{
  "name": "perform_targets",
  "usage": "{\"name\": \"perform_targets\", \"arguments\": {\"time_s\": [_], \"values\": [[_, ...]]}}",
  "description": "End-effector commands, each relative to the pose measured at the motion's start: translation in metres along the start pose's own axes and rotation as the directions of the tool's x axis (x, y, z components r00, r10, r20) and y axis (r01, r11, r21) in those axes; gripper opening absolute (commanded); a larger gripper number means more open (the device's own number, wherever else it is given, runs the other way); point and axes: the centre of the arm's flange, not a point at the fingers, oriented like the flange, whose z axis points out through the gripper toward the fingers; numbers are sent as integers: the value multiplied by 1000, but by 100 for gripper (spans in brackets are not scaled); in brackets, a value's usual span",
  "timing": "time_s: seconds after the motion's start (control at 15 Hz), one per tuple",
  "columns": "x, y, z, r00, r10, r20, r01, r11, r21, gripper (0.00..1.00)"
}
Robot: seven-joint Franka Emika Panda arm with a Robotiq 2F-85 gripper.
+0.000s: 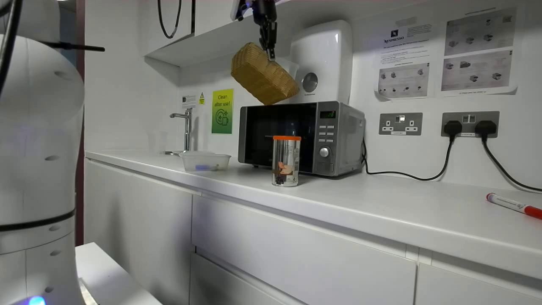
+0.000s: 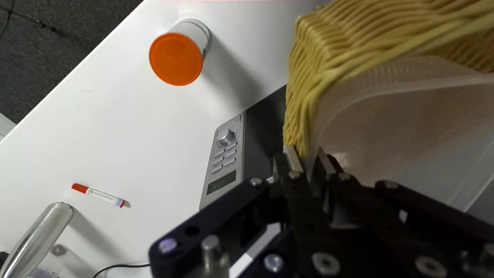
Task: Put the lunchboxes on top of the microwave
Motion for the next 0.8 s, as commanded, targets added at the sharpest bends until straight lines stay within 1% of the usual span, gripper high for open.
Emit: {"name": "perform_targets", "arguments": {"time_s": [0.0,0.13,0.33,0.47,0.6,0.73], "values": [[3,-12,-19,998,33,-48,-32,999,26,3],[-4,-14,-28,997,15,-70,-13,999,33,3],[-15,-17,-39,990,3,-138,1,1000,29,3],[-16,-17,-41,988,3,-156,0,1000,22,3],[-16,-16,-37,986,11,-165,-12,1000,-3,3],[-9,-16,-29,980,48,-195,-57,998,-38,3]]}}
